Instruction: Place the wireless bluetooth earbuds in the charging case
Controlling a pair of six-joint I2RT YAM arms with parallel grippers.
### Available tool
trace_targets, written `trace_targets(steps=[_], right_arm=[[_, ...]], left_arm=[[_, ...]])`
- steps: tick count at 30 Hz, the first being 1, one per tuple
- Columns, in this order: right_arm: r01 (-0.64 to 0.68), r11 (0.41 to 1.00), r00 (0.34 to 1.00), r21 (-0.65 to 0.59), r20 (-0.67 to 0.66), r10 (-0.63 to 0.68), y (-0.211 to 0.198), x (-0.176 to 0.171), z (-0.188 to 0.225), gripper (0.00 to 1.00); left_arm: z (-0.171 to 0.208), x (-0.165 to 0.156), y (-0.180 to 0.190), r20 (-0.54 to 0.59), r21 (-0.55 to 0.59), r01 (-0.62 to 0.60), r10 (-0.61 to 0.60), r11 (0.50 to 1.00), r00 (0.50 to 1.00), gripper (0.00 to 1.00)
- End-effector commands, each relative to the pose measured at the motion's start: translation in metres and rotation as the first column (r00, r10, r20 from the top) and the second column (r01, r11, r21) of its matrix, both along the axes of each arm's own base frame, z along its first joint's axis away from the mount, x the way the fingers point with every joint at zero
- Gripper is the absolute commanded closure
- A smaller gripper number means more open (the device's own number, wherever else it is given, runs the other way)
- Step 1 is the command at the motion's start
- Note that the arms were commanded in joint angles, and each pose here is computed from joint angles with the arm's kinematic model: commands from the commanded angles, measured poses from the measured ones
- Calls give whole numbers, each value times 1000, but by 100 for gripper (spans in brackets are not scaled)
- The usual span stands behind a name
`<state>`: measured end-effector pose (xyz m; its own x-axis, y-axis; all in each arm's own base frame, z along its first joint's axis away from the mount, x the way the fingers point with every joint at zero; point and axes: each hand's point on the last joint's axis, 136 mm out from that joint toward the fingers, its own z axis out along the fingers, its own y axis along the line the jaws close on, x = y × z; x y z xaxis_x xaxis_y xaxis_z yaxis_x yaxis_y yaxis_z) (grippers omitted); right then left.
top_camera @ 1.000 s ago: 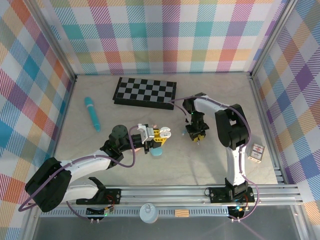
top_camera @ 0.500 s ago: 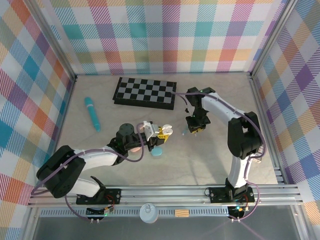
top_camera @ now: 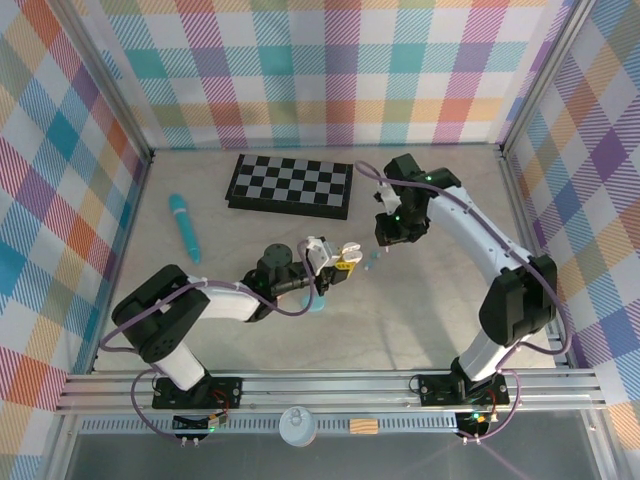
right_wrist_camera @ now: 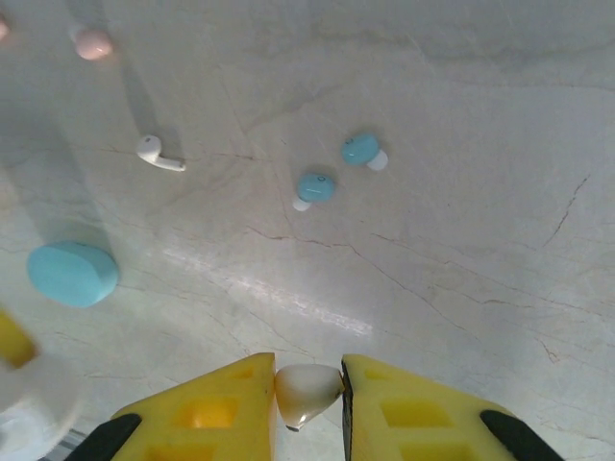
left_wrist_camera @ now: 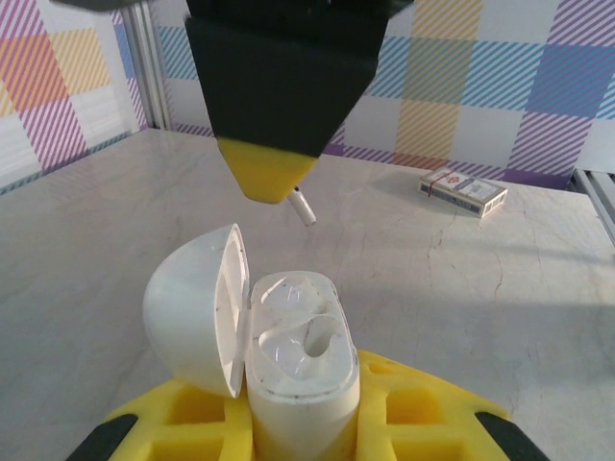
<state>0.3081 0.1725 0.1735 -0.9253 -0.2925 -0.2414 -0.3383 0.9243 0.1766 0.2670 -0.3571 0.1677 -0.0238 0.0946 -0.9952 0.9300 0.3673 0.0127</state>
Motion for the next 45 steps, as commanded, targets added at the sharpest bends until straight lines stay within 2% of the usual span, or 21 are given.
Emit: trace_targets(steps=[1, 14, 21, 36, 45], right_arm=[[-2, 995, 998, 99, 61, -4, 10, 1, 30, 77], [-70, 957, 993, 283, 111, 40, 37, -5, 59, 77], [-66, 953, 994, 295, 99, 38, 41, -3, 54, 77], [-60, 967, 995, 249, 97, 37, 31, -8, 50, 77], [-59, 967, 994, 246, 101, 35, 29, -11, 51, 77]], left_arm=[[18, 9, -10, 29, -86, -21, 24, 996, 999, 100], [21, 14, -39, -10, -135, 9, -11, 991, 1000, 100], [25, 11, -44, -15, -149, 26, -29, 988, 999, 100], [44, 24, -44, -22, -194, -29, 25, 981, 999, 100], [40, 28, -42, -27, -184, -54, 50, 981, 998, 100]])
